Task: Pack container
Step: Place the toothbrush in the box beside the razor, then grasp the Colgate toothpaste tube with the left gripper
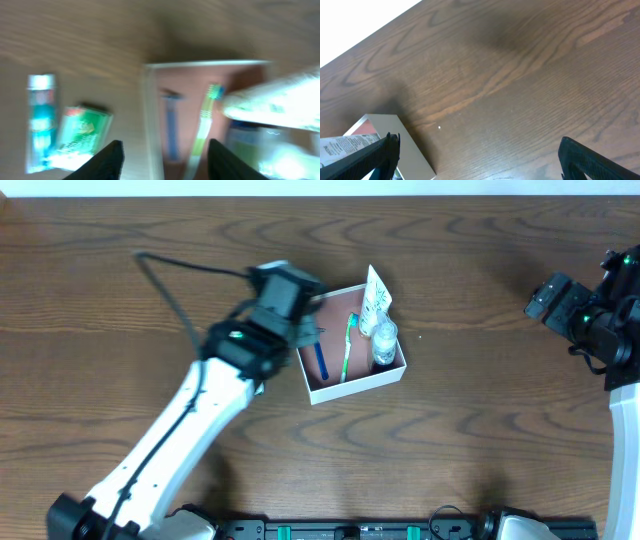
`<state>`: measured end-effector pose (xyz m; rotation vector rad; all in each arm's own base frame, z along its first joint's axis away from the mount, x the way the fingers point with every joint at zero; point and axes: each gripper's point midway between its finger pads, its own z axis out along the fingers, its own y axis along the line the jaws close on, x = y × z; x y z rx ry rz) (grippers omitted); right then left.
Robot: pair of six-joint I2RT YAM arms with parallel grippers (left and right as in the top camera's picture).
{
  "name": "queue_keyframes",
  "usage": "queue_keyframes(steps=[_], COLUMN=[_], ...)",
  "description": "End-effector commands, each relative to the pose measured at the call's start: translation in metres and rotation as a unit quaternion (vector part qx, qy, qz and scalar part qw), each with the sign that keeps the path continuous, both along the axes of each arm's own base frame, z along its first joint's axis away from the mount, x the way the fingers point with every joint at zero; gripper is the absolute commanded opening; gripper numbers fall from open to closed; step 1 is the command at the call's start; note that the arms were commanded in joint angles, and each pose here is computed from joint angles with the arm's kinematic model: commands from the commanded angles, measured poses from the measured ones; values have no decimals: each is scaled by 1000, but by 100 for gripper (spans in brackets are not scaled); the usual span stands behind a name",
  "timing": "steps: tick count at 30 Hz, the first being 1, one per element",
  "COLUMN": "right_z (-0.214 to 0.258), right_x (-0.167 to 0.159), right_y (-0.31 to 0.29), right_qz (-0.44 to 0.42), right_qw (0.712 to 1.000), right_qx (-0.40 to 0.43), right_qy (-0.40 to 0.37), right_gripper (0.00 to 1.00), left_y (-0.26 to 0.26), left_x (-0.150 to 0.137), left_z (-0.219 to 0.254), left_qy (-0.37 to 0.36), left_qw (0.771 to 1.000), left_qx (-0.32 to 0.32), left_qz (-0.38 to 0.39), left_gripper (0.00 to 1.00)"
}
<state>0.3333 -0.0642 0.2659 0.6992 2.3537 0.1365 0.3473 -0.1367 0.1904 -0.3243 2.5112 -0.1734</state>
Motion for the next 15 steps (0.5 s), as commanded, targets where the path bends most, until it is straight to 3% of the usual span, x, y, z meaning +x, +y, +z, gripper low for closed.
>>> queue_keyframes(steps=[1, 4, 15], right_z=[1, 1, 1], right_x=[0, 1, 1], right_y=[-2, -1, -1], right_qz=[-5, -5, -5], right_qw=[1000, 1000, 1000], right_qx=[4, 4, 4], right_qy=[-1, -1, -1], right_gripper=[99, 99, 99], left_y=[54, 84, 146], left_x=[3, 0, 11], left_z=[-10, -35, -134], left_qy=[29, 84, 222], left_qw=[997, 993, 968], left_qx=[66, 78, 81], left_qz=[29, 33, 79], left_gripper=[61, 68, 70])
